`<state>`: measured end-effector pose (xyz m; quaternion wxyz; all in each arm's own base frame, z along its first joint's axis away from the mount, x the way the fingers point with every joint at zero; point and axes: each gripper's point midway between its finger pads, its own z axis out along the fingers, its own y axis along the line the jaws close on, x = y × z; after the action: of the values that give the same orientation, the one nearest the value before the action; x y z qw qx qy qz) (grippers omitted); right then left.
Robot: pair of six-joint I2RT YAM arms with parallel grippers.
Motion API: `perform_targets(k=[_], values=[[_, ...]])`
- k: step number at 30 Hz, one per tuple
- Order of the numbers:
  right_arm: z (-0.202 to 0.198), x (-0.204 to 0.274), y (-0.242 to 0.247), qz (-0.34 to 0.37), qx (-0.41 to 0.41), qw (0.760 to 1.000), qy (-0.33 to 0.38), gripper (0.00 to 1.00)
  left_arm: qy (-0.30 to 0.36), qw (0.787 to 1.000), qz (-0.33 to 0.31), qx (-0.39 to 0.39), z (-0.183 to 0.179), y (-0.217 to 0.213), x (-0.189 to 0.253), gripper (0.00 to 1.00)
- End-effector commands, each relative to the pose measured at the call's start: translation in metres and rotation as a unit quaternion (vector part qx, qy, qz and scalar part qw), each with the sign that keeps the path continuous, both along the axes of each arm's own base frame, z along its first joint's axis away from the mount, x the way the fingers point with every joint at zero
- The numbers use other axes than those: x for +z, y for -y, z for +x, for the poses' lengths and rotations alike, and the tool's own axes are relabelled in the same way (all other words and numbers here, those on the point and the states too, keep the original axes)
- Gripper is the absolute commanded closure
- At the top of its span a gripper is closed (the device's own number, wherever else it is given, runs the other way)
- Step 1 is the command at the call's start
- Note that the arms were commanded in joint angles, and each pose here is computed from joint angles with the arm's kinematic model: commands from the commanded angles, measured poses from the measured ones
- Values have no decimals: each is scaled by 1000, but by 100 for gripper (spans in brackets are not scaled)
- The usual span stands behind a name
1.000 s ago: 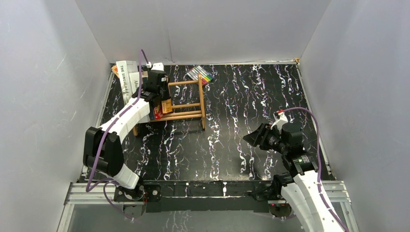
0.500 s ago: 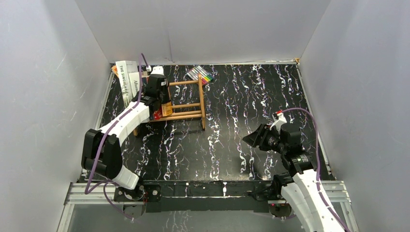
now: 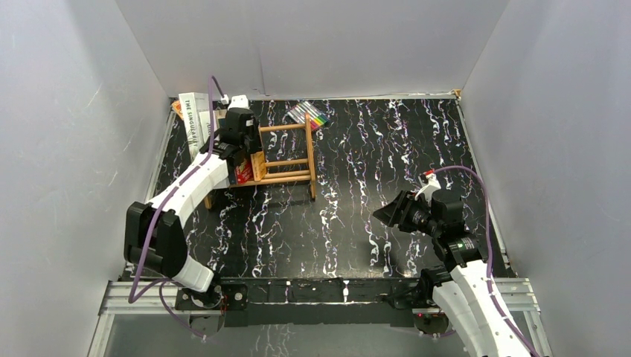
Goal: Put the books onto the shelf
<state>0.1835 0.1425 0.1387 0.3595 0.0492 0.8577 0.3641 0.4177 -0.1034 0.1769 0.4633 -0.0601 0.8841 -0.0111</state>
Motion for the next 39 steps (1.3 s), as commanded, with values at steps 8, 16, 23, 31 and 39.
perform_targets(k=[8, 16, 23, 31, 39], values=[[5, 9, -3, 10, 5, 1000, 22, 38, 53, 997, -42, 32, -7, -7, 76, 59], [8, 7, -3, 3, 7, 1000, 14, 38, 87, 990, -105, -34, -26, 16, 120, 51], [13, 24, 2, -11, -2, 999, 41, 37, 115, 976, -157, -93, -47, 36, 160, 42], [21, 77, 34, -86, -60, 989, 104, 12, 118, 982, -129, -74, -115, 0, 181, 13], [29, 129, 57, -138, -99, 976, 138, 1, 72, 994, -75, 19, -193, -61, 161, 11]])
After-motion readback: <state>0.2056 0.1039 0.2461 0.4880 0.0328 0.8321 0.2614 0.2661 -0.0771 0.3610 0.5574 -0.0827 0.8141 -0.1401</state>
